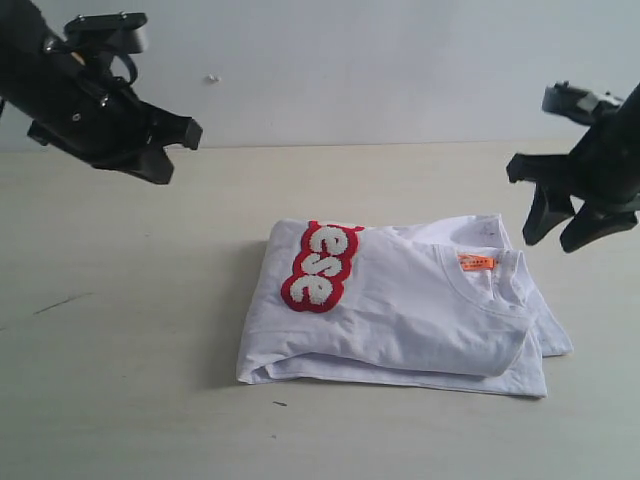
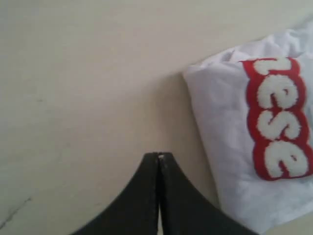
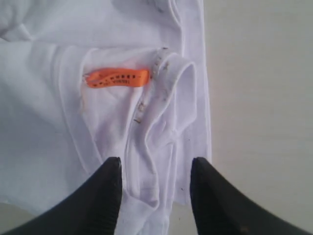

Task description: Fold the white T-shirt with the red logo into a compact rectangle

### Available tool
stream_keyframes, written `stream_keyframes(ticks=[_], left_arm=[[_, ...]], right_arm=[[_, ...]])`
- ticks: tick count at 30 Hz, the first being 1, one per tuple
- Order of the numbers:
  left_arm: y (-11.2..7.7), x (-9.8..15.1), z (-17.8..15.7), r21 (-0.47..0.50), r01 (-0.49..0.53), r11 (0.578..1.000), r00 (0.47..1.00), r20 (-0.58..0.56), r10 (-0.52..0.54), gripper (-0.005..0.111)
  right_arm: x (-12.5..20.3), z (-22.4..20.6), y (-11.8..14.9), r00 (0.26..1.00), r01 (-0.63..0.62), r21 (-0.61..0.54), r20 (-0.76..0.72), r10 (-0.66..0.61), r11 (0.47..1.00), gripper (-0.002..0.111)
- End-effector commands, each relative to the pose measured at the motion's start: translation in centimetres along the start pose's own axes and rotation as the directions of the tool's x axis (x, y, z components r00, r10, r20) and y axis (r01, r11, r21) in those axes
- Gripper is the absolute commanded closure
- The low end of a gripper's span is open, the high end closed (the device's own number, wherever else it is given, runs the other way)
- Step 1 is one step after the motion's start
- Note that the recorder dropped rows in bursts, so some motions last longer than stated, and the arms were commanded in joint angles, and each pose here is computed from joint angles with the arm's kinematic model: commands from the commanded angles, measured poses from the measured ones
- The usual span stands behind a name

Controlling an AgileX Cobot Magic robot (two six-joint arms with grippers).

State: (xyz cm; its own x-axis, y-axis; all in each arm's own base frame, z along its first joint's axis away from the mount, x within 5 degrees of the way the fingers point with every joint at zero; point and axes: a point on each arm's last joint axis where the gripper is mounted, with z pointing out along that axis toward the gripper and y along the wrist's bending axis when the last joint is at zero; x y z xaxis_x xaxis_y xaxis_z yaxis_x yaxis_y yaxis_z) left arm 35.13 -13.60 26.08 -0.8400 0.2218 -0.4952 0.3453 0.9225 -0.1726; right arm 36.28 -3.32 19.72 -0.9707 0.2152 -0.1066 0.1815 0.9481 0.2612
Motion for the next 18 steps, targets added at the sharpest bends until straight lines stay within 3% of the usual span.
stream_keyframes(ticks=[1, 7, 18], left_arm=[[1.4, 0.8, -0.8, -0.006, 0.046, 0.999, 0.997, 0.054, -0.045, 0.106], [1.2, 0.7, -1.2, 0.011, 0.051, 0.999, 0.995, 0.085, -0.052, 0.106], [1.1, 0.6, -1.2, 0.016, 0.054, 0.998, 0.993, 0.101, -0.055, 0.106]], right_arm=[[-0.8, 3.2, -0.6, 1.000, -0.018, -0.038, -0.012, 0.018, 0.999, 0.064], [-1.6, 5.6, -0.8, 0.999, -0.047, -0.085, 0.020, 0.049, 0.995, 0.064], [-2.0, 9.3, -1.8, 0.999, -0.047, -0.069, -0.011, 0.047, 0.996, 0.064]])
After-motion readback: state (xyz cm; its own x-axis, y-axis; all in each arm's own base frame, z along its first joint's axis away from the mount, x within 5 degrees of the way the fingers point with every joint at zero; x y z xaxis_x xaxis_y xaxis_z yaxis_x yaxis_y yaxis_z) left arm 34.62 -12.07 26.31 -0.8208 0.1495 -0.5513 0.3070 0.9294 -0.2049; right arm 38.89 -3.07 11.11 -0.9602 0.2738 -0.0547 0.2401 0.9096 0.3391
